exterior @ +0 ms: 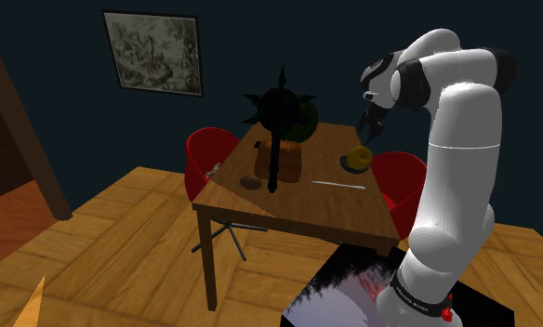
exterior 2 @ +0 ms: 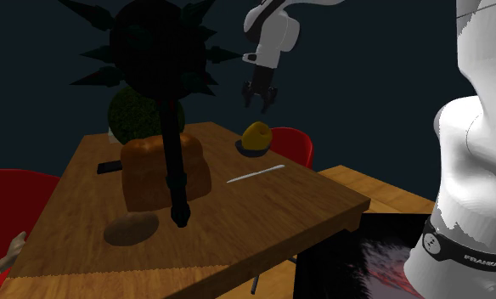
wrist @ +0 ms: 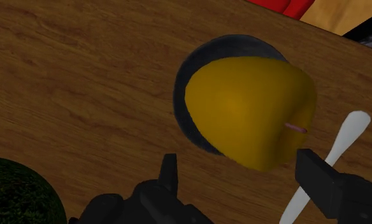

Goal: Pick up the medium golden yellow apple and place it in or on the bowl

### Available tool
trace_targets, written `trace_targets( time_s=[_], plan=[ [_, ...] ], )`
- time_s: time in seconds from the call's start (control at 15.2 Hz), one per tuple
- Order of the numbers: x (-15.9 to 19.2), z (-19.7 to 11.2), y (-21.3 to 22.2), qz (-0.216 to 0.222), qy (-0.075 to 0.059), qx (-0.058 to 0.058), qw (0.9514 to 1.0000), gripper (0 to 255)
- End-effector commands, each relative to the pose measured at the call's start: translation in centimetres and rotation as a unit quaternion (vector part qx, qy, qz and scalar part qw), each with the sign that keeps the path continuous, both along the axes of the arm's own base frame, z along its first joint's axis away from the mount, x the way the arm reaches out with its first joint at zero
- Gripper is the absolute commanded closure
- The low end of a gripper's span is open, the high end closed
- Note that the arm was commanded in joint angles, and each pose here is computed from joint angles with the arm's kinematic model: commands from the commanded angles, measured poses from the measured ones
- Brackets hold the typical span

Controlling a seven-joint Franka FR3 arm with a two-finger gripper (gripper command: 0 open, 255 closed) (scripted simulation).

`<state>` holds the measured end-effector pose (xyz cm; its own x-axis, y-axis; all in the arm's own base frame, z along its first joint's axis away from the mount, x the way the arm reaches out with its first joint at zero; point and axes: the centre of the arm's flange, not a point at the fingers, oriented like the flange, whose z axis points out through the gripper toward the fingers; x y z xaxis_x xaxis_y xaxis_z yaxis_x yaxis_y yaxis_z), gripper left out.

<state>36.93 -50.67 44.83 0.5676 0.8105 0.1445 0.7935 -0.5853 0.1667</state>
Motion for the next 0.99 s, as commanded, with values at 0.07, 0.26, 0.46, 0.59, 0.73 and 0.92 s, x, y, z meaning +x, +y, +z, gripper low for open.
trace_targets(
  time_s=[0.07, 0.26, 0.46, 0.59, 0.73, 0.92],
  plan=[
    [0.0, 0.0, 0.0, 0.000, 0.000, 0.000, 1.0000, 0],
    [-0.6, 2.6, -0.1, 0.000, 0.000, 0.000, 1.0000, 0],
    [-1.1, 4.9, -0.1, 0.000, 0.000, 0.000, 1.0000, 0],
    [-1.1, 4.9, -0.1, 0.000, 0.000, 0.000, 1.0000, 0],
    [-1.1, 4.9, -0.1, 0.000, 0.000, 0.000, 1.0000, 0],
    [-1.1, 4.9, -0.1, 0.000, 0.000, 0.000, 1.0000, 0]
  ],
)
